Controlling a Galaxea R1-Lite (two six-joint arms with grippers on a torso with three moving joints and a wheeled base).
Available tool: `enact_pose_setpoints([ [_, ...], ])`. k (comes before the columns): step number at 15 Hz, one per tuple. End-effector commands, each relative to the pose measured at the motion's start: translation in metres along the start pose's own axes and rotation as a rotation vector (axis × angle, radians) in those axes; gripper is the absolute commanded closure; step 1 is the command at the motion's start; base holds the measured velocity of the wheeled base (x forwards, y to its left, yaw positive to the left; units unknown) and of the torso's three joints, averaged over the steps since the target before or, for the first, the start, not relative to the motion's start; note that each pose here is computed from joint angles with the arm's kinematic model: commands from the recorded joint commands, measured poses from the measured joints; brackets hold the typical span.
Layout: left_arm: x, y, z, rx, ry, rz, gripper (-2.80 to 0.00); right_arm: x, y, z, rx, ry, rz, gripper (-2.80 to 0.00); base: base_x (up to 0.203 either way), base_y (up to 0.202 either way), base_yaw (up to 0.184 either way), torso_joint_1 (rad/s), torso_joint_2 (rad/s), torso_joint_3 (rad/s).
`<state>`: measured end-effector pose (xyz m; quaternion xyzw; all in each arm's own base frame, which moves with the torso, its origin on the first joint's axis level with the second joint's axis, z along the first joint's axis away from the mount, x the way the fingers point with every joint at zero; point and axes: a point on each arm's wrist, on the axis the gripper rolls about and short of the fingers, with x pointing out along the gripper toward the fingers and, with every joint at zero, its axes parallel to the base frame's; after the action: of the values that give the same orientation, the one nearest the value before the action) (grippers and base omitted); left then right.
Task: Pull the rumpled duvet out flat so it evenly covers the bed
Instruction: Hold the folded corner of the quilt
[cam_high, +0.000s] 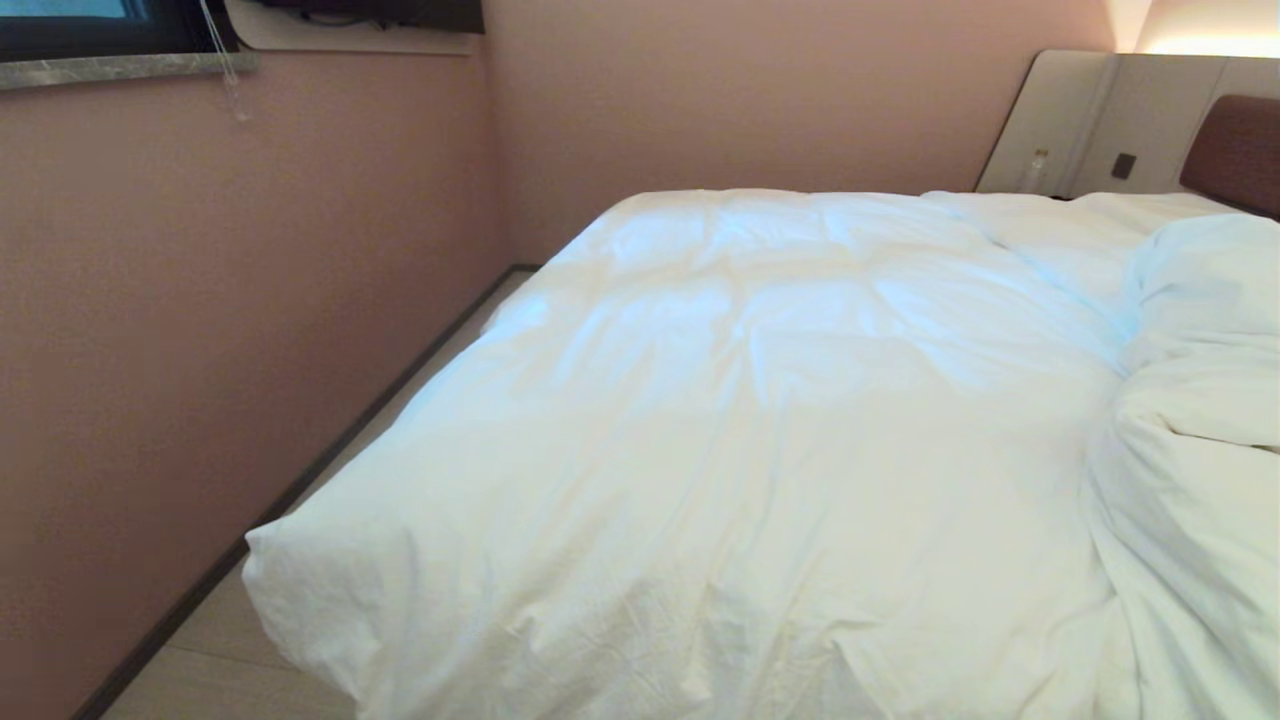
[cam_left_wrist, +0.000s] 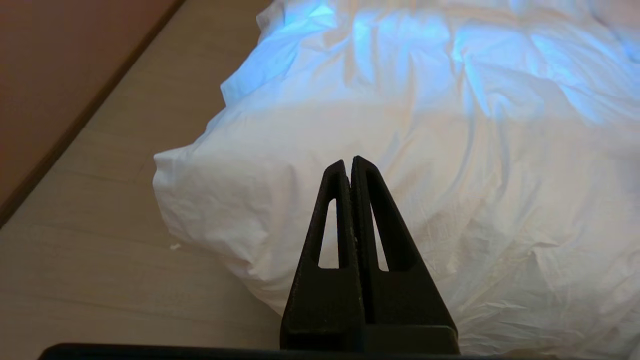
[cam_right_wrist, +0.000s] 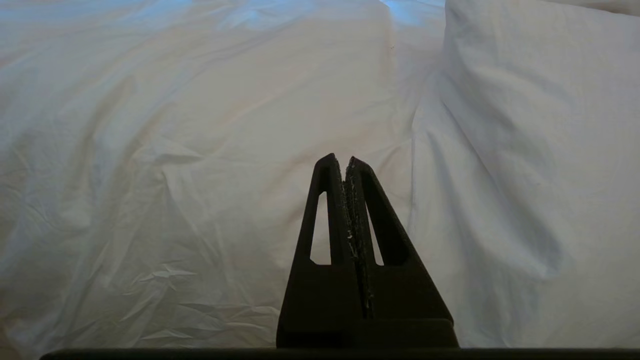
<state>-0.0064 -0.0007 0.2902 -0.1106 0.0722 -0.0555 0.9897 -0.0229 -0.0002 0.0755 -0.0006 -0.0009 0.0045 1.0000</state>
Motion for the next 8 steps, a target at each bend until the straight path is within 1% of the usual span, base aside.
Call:
enact_pose_setpoints([
  [1,-0.019,0.001,-0.011,0.003,-0.051,-0.01,0.0,0.0,0.0,0.0,0.0,0.002,0.0,0.0,0.0,0.0,0.0,0.0,0.0,0.0],
  [3,-0.023,0.004,-0.02,0.005,-0.051,0.0,0.0,0.0,0.0,0.0,0.0,0.002,0.0,0.0,0.0,0.0,0.0,0.0,0.0,0.0],
  [5,-0.03,0.005,-0.029,0.007,-0.07,-0.001,0.0,0.0,0.0,0.0,0.0,0.002,0.0,0.0,0.0,0.0,0.0,0.0,0.0,0.0],
  [8,-0.035,0.007,-0.036,0.029,-0.083,-0.003,0.0,0.0,0.0,0.0,0.0,0.002,0.0,0.0,0.0,0.0,0.0,0.0,0.0,0.0],
])
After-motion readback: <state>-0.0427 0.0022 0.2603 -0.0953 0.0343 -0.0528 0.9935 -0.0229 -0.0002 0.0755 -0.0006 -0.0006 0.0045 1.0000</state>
